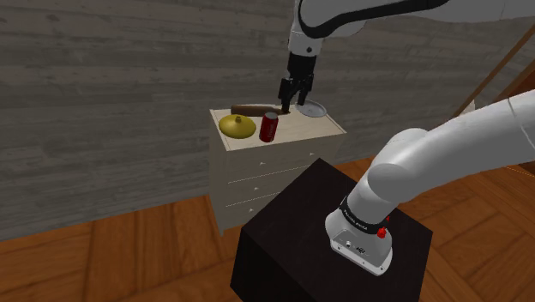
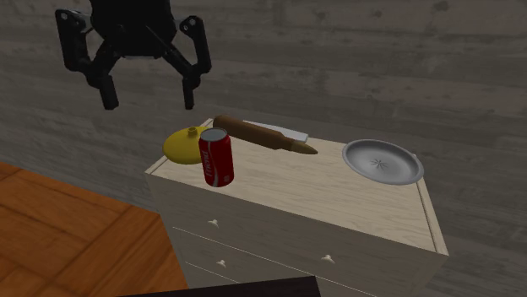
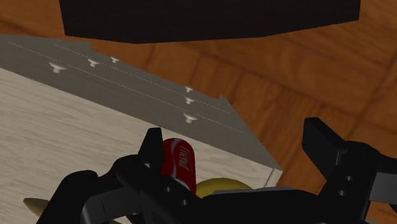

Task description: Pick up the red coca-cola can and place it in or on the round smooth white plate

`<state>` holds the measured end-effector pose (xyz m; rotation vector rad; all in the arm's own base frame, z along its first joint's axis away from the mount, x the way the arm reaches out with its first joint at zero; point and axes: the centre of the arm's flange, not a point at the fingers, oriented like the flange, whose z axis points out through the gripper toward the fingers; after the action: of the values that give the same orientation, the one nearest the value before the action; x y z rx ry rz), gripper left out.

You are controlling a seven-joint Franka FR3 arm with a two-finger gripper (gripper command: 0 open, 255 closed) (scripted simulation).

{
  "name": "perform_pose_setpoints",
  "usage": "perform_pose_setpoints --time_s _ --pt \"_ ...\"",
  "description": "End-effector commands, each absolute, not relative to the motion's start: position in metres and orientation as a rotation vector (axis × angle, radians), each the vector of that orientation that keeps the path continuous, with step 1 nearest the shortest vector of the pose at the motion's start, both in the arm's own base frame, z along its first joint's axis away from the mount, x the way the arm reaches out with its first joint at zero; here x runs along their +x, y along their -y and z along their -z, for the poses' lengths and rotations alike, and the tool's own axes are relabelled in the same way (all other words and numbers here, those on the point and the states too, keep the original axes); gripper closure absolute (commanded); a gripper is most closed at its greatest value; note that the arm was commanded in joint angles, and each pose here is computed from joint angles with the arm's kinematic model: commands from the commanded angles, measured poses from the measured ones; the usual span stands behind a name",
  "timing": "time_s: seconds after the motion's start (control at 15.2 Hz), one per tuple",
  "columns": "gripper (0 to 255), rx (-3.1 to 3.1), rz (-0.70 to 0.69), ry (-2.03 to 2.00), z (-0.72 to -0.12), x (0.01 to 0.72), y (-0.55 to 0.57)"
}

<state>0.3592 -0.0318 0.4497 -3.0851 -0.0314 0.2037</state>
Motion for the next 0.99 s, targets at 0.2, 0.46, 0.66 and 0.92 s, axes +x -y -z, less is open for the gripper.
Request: perform_pose_setpoints --time_s 0.2,0.46,0.66,0.92 --pt "0 -3.106 -0.12 0.026 -0.408 0.392 0.052" --pt "0 -3.119 -0.057 0.021 -0.376 0.422 0.069" --pt "0 -3.129 -0.011 0.018 -0.353 0.444 0.082" --pt "0 -3.129 -0.011 0.018 -0.332 0.444 0.082"
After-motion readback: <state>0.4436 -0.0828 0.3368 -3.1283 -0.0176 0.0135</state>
